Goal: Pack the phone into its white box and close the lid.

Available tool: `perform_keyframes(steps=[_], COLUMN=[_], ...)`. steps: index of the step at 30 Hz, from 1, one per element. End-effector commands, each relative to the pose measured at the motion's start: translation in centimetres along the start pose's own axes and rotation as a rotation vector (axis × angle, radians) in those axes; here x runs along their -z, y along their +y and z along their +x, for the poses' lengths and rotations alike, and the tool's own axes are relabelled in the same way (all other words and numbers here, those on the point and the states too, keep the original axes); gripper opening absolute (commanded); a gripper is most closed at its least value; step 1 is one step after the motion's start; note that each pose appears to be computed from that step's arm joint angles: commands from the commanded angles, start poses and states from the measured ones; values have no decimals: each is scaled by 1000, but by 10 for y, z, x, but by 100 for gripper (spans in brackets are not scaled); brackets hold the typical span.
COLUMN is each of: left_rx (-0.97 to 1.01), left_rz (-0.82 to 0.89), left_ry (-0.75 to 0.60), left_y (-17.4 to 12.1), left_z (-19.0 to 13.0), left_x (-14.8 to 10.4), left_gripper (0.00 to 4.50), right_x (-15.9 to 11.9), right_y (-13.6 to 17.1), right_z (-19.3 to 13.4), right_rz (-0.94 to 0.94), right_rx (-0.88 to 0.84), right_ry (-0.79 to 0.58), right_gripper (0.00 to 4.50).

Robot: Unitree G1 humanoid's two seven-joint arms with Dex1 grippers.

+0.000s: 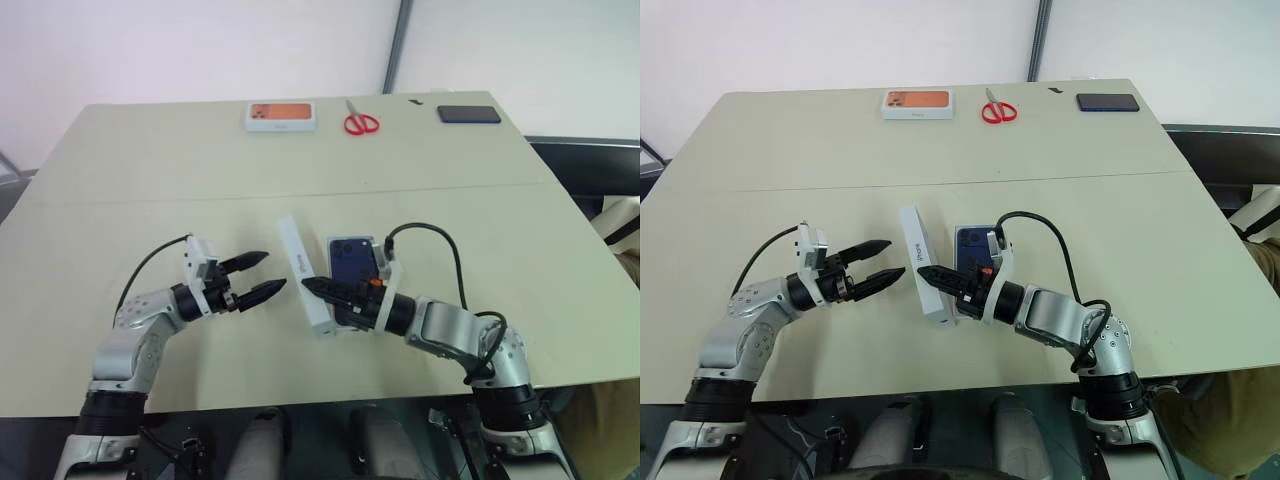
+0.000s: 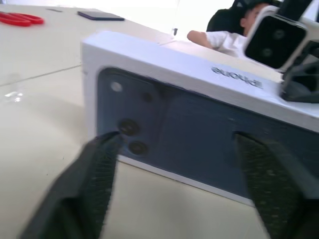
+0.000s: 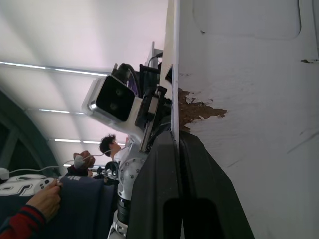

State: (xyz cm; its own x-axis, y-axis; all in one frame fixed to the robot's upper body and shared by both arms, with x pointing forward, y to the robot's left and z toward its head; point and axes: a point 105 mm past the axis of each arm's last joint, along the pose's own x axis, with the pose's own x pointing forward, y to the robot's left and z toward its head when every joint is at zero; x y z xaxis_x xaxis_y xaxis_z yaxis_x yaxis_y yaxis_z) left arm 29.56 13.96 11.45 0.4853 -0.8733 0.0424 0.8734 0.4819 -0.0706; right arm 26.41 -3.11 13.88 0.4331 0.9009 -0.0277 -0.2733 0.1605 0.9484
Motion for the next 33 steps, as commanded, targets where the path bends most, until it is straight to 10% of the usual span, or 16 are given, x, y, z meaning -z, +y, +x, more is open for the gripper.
perform_keyframes(steps=[1, 4, 7, 15, 23, 33], left_rx=[32, 34, 33, 40, 92, 145], left_rz=[14, 14, 25, 42, 26, 45], left_ry=[6, -2, -6, -38, -32, 29], left_y=[-7, -7, -5, -1, -7, -11], left_z=[7, 17, 27, 48, 76, 84], left_x=[6, 8, 9, -1, 0, 0], left_gripper=[178, 29, 0, 0, 0, 0], right_x=[-4, -5, -6, -26, -107, -100], right_y=[9, 9, 10, 23, 9, -19], right_z=[0, -1, -4, -26, -76, -70], right_rz=[-48, -65, -73, -421, -970, -1351], right_rx=[-28, -28, -37, -12, 243, 346], right_ry=[-17, -26, -27, -48, -208, -77], right_gripper=[0, 0, 59, 441, 441, 441])
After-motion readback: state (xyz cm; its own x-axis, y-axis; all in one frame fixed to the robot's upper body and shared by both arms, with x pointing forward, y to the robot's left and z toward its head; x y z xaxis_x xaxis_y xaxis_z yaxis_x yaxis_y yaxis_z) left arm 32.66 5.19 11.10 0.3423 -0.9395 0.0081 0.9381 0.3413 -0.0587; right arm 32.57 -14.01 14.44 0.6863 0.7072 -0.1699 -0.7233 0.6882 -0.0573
